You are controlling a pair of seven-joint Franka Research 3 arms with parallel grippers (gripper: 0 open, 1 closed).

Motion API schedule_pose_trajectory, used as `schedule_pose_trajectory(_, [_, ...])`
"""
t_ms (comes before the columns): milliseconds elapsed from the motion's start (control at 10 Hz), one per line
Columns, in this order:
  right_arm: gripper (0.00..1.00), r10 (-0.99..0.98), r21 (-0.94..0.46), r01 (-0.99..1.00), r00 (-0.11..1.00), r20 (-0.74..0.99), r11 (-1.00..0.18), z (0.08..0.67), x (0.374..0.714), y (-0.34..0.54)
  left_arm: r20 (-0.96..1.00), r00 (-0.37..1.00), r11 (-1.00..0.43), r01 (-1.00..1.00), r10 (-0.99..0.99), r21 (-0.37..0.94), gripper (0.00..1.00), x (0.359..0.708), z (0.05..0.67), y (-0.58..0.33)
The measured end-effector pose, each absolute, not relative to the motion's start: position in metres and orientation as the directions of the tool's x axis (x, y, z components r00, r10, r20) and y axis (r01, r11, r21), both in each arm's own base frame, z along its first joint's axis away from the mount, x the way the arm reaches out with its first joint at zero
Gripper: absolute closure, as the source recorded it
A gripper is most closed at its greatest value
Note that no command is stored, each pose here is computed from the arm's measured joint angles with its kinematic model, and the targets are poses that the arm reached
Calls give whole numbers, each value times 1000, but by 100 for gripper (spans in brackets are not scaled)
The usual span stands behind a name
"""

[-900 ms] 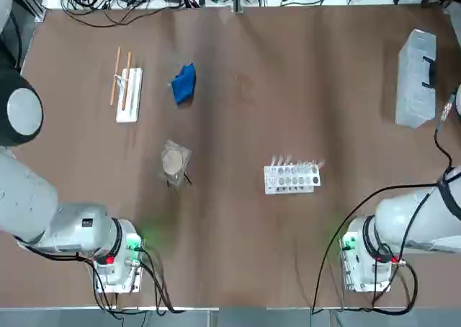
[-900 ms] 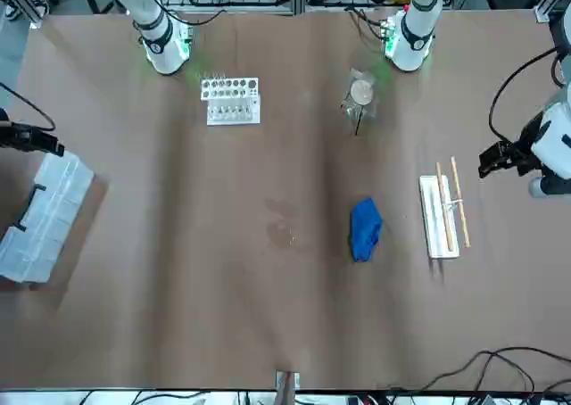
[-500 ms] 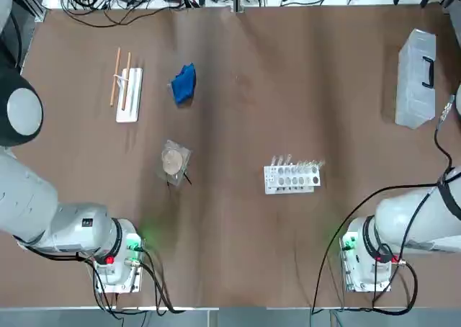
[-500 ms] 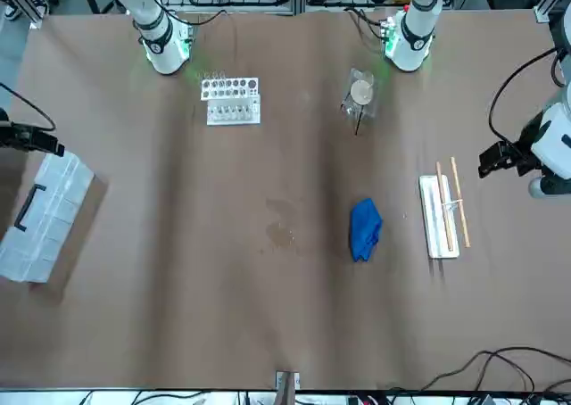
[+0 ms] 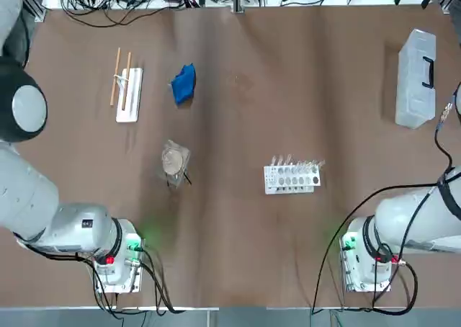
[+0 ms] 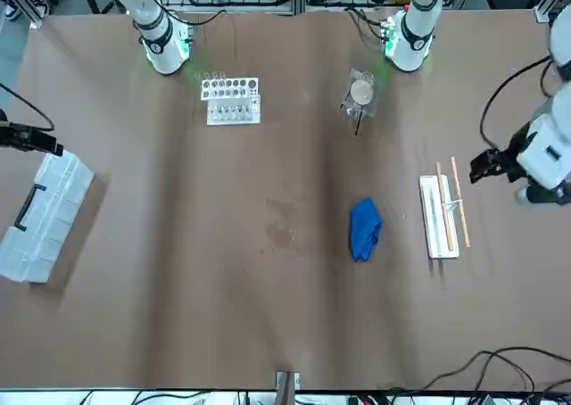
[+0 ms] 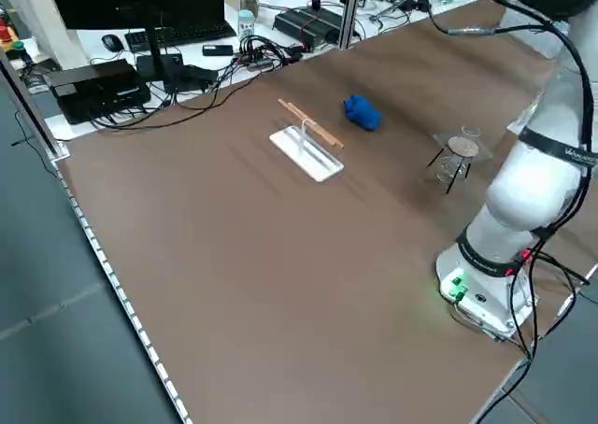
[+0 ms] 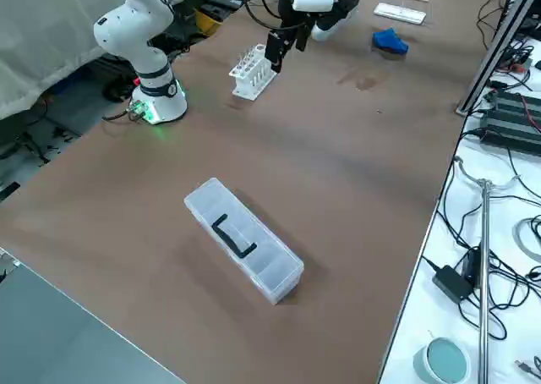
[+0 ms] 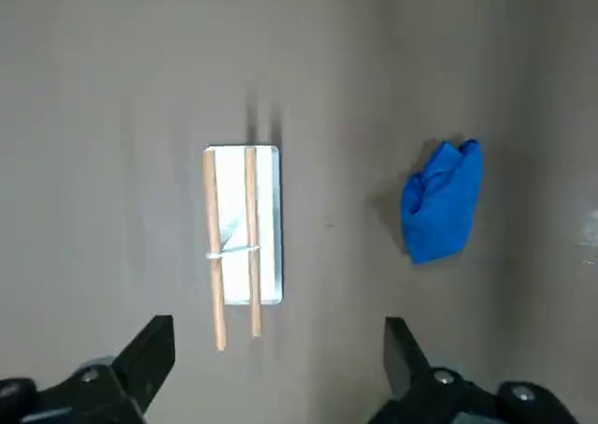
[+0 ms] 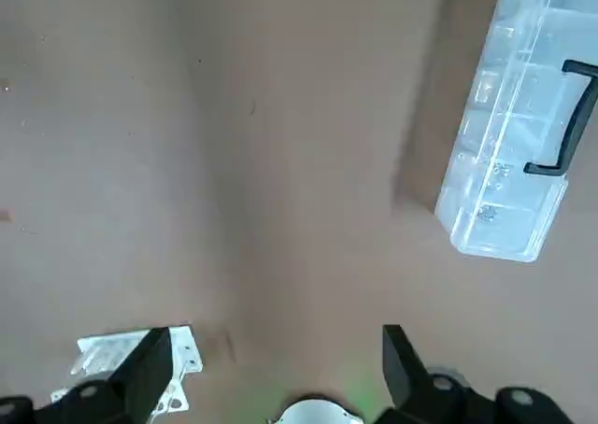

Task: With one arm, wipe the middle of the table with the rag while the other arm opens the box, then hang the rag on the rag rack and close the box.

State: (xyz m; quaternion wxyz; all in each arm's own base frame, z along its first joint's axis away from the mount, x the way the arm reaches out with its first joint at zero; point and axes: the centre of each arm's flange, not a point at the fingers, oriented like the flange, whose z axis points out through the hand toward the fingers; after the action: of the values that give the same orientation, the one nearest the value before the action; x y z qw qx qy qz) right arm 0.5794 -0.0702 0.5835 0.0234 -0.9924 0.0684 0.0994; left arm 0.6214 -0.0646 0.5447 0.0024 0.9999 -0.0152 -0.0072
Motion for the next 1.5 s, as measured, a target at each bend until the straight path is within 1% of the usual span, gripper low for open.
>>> schedule_pose_trajectory(100, [1, -131, -33, -140, 971, -202, -990, 583, 579, -70, -34, 997, -998, -64, -64, 8, 2, 633, 510, -88])
schedule_pose_trajectory(200, [1, -131, -33, -140, 970, -203, -990, 583, 579, -70, -68, 992, -995, -102, -102, 10, 3, 644, 464, -116])
schedule_pose_trajectory(400, [1, -131, -33, -140, 970, -204, -990, 582, 580, -70, -117, 983, -990, -143, -143, 14, 3, 658, 371, -166])
schedule_pose_trajectory(700, [1, -130, -33, -140, 970, -205, -990, 582, 580, -70, -146, 981, -992, -129, -129, 10, 5, 656, 270, -221])
schedule_pose_trajectory(800, [1, -130, -33, -140, 970, -205, -990, 582, 580, -70, -169, 979, -993, -119, -118, 5, 7, 652, 238, -232])
schedule_pose_trajectory(1000, [1, -133, -33, -142, 970, -203, -989, 582, 580, -71, -212, 971, -994, -111, -108, -3, 15, 646, 188, -232])
schedule_pose_trajectory(1100, [1, -134, -33, -144, 970, -204, -989, 582, 580, -72, -217, 970, -994, -110, -106, -2, 33, 646, 177, -232])
schedule_pose_trajectory(1300, [1, -134, -32, -143, 969, -207, -989, 580, 580, -72, -206, 971, -993, -119, -118, 9, 64, 645, 182, -242])
schedule_pose_trajectory(1400, [1, -134, -32, -143, 969, -207, -989, 580, 580, -72, -202, 972, -992, -124, -124, 12, 77, 644, 185, -247])
schedule_pose_trajectory(1500, [1, -134, -32, -143, 969, -207, -989, 580, 580, -72, -199, 971, -991, -135, -135, 15, 86, 643, 186, -254])
